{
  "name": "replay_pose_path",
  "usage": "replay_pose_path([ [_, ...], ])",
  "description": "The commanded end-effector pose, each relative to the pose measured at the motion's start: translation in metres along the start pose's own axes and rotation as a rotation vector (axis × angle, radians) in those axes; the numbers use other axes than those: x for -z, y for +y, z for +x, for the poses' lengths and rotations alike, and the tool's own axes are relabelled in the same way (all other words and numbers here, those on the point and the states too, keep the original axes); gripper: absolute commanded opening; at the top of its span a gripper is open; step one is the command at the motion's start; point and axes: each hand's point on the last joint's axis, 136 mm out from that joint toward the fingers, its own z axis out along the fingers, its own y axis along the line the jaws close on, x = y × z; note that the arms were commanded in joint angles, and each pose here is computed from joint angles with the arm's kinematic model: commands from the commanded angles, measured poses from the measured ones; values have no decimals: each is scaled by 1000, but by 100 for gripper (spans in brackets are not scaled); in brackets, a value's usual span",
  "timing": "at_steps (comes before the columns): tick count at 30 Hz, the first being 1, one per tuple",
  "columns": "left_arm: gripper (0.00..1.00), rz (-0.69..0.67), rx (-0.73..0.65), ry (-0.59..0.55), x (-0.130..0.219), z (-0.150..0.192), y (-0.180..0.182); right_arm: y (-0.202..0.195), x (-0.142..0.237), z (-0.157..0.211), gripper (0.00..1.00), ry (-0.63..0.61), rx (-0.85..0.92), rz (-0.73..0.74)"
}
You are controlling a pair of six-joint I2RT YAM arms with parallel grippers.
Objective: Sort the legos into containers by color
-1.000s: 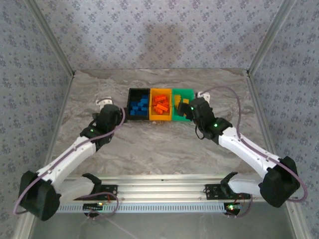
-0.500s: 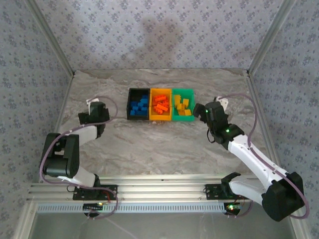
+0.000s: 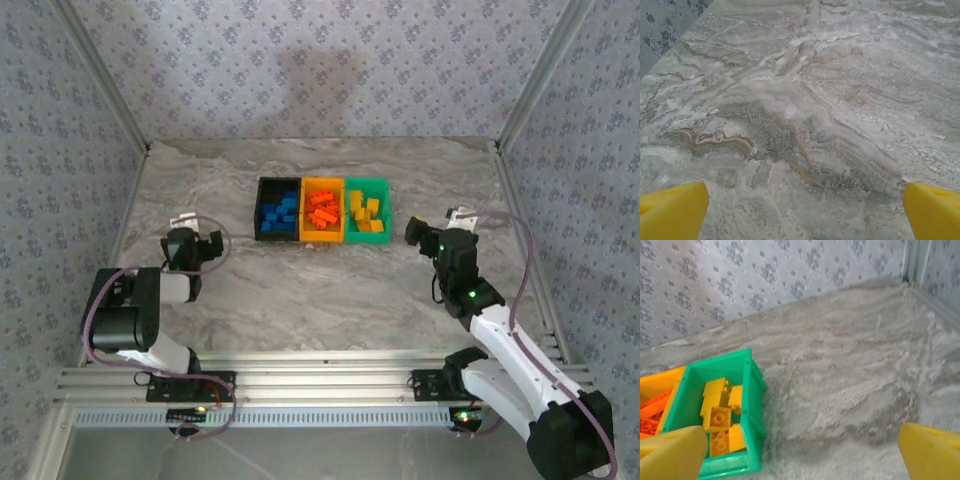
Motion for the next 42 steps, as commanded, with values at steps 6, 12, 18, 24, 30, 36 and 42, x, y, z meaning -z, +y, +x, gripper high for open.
replay_pose_path([
  [6,100,20,15,-98,2,-24,-2,-76,-23,-14,100,-103,194,238],
  [12,100,20,14,-92,2,-23,-2,-84,-64,25,100,-35,199,126],
  [18,100,20,14,-94,2,-24,-2,-82,-96,63,100,39,214,75],
  [24,100,21,14,-94,2,-24,-2,-77,-111,82,100,86,244,46],
  [30,100,21,14,-93,2,-24,-2,-76,-111,81,100,84,253,54],
  [36,100,21,14,-94,2,-24,-2,-76,-111,81,100,84,253,56],
  [42,100,21,14,-92,2,-24,-2,-76,-111,82,100,86,253,54],
])
